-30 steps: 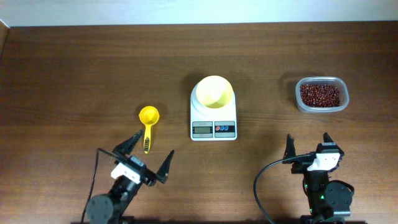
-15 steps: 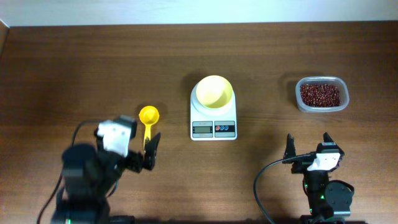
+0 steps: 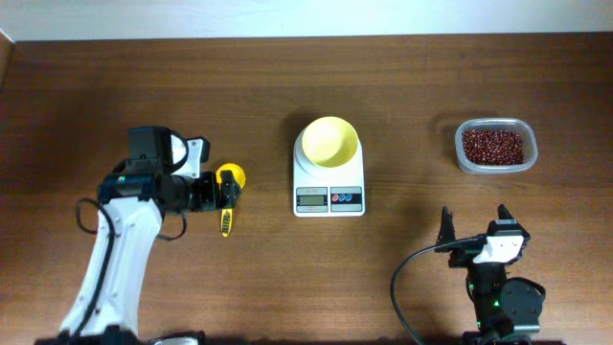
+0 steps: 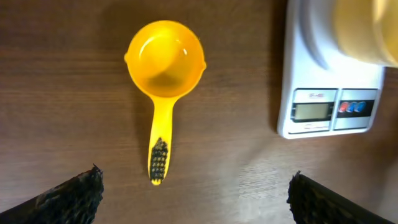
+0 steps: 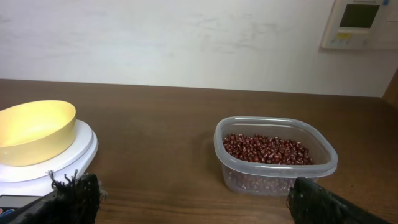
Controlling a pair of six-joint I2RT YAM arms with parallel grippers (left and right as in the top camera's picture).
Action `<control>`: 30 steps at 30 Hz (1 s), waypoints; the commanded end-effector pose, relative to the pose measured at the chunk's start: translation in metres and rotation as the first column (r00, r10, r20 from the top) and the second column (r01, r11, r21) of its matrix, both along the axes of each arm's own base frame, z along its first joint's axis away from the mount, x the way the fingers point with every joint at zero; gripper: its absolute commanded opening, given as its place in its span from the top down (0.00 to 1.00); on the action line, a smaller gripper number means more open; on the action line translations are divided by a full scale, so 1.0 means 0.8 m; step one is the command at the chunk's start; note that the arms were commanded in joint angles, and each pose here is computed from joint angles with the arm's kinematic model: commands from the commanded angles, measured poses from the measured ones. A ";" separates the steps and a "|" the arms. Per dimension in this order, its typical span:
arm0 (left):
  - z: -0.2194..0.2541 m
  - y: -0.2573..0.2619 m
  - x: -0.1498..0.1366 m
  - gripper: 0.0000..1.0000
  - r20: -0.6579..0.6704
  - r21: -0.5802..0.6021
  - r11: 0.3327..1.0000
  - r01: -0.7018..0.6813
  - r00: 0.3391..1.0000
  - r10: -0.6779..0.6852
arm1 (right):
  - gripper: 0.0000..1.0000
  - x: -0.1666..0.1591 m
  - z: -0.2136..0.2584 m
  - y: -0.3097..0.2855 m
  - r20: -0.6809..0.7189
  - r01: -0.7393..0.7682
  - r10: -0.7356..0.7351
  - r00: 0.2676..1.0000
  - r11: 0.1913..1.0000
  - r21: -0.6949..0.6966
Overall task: Scoop item into bowl and weigh 50g on scale
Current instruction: 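Move the left gripper to the yellow scoop handle and grasp it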
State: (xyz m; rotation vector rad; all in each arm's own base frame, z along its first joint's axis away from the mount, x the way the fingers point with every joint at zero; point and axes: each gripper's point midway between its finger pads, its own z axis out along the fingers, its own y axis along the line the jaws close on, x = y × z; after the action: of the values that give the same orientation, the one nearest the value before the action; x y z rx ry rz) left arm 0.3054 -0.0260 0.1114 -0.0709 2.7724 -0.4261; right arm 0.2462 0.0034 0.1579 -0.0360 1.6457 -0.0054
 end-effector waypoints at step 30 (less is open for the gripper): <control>-0.202 0.002 -0.071 0.21 -0.505 -0.246 0.969 0.015 0.851 -0.142 | 0.01 0.000 -0.004 0.000 -0.006 0.004 -0.004 1.000 1.000 0.003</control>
State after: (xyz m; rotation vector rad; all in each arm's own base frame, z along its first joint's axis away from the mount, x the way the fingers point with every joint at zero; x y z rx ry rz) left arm 0.3121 -0.0341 0.0087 -0.0721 2.9475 -0.9982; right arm 0.2462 0.0035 0.1579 -0.0363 1.6457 -0.0051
